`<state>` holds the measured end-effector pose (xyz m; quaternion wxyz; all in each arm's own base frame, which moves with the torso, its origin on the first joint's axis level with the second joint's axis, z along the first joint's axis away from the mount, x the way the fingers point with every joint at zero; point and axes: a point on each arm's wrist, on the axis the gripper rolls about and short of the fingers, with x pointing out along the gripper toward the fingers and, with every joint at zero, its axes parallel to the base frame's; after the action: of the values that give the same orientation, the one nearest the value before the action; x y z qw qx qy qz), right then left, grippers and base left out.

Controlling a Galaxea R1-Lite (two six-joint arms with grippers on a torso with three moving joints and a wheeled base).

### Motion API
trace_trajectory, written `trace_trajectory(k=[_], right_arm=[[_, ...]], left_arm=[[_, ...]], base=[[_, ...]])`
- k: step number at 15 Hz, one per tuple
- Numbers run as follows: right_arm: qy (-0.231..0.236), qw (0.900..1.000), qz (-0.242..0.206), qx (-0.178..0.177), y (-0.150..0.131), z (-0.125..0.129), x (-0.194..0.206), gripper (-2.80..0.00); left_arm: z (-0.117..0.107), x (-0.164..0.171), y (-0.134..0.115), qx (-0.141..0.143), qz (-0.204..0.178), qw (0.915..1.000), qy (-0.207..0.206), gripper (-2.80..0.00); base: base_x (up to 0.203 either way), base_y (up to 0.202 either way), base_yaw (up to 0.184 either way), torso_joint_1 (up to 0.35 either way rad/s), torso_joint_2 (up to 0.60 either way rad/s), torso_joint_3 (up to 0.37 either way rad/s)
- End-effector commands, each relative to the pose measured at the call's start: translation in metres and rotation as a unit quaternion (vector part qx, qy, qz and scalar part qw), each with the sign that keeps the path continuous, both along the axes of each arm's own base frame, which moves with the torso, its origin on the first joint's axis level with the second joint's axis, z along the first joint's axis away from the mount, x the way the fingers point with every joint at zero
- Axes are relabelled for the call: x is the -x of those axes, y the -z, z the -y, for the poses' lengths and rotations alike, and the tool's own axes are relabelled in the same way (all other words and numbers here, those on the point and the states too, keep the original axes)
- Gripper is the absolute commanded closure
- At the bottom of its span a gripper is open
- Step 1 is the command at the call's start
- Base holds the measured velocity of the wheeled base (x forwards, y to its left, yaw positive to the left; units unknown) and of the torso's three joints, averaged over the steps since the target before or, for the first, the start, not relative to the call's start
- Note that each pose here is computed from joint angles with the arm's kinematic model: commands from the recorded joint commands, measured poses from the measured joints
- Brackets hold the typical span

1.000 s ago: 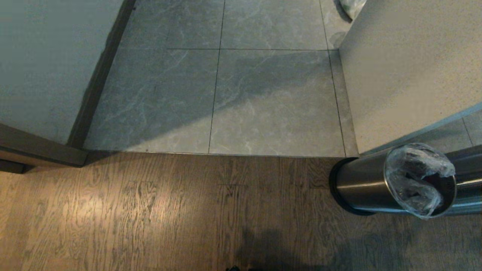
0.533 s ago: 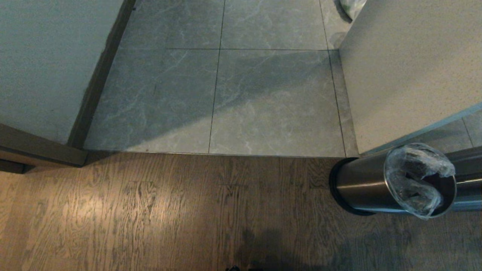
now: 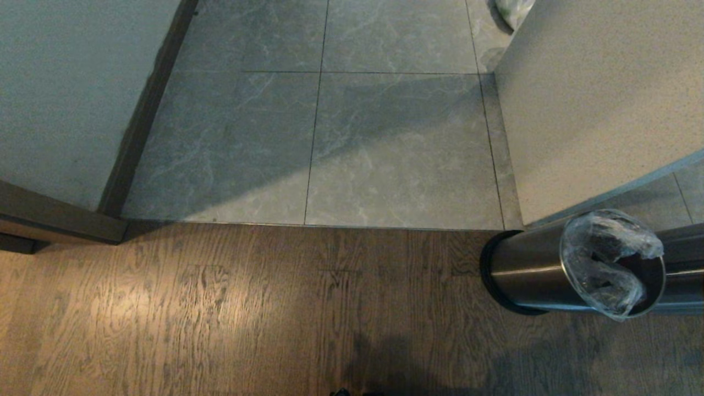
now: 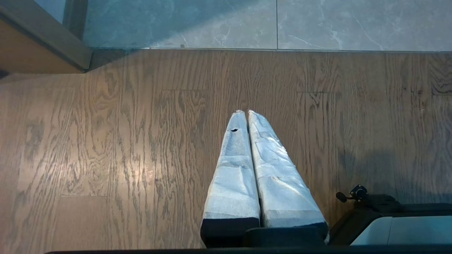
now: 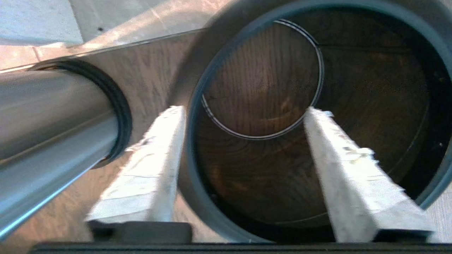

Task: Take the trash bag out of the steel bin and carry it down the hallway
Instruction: Place the outer trash can on the ground, then pick up the trash bag

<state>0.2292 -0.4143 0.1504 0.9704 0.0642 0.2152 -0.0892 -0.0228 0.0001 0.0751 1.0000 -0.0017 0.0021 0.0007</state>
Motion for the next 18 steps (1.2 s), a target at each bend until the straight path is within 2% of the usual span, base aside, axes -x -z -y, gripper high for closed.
trace_trajectory(k=[1,5,6,8,14,16,18], right_arm=[[0.002,1.0,0.001,-0.003,-0.029,-0.017,0.013,-2.8],[0.0,0.995,-0.042,-0.094,-0.056,-0.085,0.046,-2.8],[-0.006,0.993,-0.047,-0.109,-0.064,-0.104,0.052,0.0],[-0.046,0.989,-0.055,-0.128,-0.073,-0.144,0.049,0.0],[-0.151,0.973,-0.089,-0.148,-0.083,-0.24,0.041,0.0],[-0.143,0.975,-0.112,-0.126,-0.086,-0.252,0.04,0.0],[-0.132,0.973,-0.134,-0.133,-0.089,-0.264,0.039,0.0]], left_arm=[[0.0,0.0,0.0,0.0,0.001,1.0,0.0,0.0],[0.0,0.0,0.0,0.0,0.001,1.0,-0.001,0.0],[0.0,0.0,0.0,0.0,0.001,1.0,-0.001,0.0],[0.0,0.0,0.0,0.0,0.001,1.0,0.0,0.0],[0.0,0.0,0.0,0.0,0.001,1.0,0.0,0.0],[0.0,0.0,0.0,0.0,0.001,1.0,-0.001,0.0],[0.0,0.0,0.0,0.0,0.001,1.0,-0.001,0.0]], base=[[0.0,0.0,0.0,0.0,0.0,0.0],[0.0,0.0,0.0,0.0,0.0,0.0],[0.0,0.0,0.0,0.0,0.0,0.0],[0.0,0.0,0.0,0.0,0.0,0.0],[0.0,0.0,0.0,0.0,0.0,0.0],[0.0,0.0,0.0,0.0,0.0,0.0],[0.0,0.0,0.0,0.0,0.0,0.0]])
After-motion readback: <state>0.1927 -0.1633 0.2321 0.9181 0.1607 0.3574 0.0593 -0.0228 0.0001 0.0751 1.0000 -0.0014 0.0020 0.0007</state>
